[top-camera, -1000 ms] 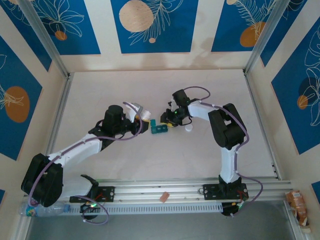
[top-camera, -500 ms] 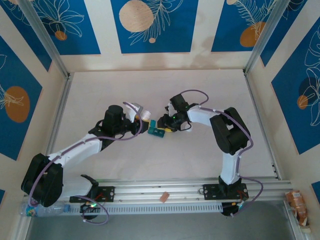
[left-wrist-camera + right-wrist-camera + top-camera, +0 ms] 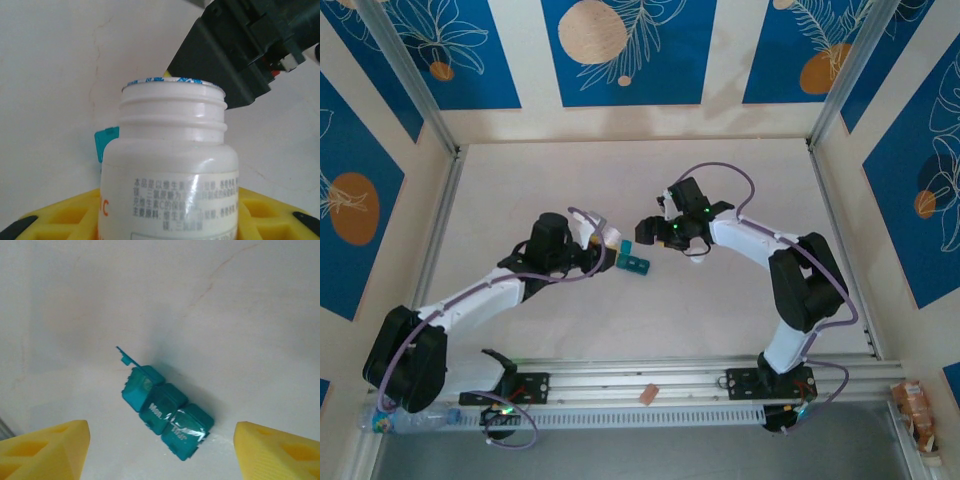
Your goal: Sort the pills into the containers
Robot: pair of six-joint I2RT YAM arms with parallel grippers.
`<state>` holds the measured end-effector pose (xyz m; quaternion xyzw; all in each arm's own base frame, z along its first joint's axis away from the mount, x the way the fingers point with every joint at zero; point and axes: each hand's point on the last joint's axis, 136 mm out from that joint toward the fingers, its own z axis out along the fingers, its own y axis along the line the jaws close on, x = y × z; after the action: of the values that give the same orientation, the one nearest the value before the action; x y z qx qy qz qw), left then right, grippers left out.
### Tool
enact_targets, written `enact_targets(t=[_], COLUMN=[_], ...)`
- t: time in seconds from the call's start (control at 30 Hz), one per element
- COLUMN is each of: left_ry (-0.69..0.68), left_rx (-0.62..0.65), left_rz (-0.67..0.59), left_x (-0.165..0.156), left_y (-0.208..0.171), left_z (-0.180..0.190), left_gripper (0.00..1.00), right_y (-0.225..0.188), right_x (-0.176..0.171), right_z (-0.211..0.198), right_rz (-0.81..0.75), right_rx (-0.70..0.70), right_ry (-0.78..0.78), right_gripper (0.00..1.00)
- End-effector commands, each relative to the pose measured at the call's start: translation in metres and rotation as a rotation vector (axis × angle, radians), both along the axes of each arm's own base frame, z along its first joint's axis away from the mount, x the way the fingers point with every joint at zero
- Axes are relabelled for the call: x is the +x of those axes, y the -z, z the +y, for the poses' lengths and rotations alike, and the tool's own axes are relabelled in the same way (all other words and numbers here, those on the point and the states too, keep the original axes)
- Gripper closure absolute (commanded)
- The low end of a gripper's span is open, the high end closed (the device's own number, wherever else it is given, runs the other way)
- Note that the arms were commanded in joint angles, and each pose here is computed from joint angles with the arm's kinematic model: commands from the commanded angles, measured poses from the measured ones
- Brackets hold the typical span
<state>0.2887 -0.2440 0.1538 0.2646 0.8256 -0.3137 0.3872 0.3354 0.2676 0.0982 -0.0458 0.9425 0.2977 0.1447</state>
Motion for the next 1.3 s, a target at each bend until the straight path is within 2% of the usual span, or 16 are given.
enact_targets(t=[0.0,0.37,0.8,1.27], left_ry=[0.006,0.01,0.032,0.065], left_rx=[0.052,0.106,0.164,0.319], left_rz=[0.038,0.148,0.222,0.302], left_x=[0.0,-0.004,-0.007,-0.009], left_y=[0.014,0.045,0.067,0.086], left_z=[0.004,0.003,-0.001,-0.002], left_gripper=[1.0,1.0,1.0,1.0], right_y=[0.007,0.025,0.043,0.062], right_x=[-0.008,-0.013,-0.024,-0.024], right_z=[-0.016,-0.01,-0.008,-0.013], right_rz=[-0.025,-0.053,-0.035,-0.005], right_rx=[-0.103,-0.202,-0.263,-0.316], right_ry=[-0.01,-0.066,-0.117,-0.12], right_gripper=[0.23,0.21,0.2,0.2])
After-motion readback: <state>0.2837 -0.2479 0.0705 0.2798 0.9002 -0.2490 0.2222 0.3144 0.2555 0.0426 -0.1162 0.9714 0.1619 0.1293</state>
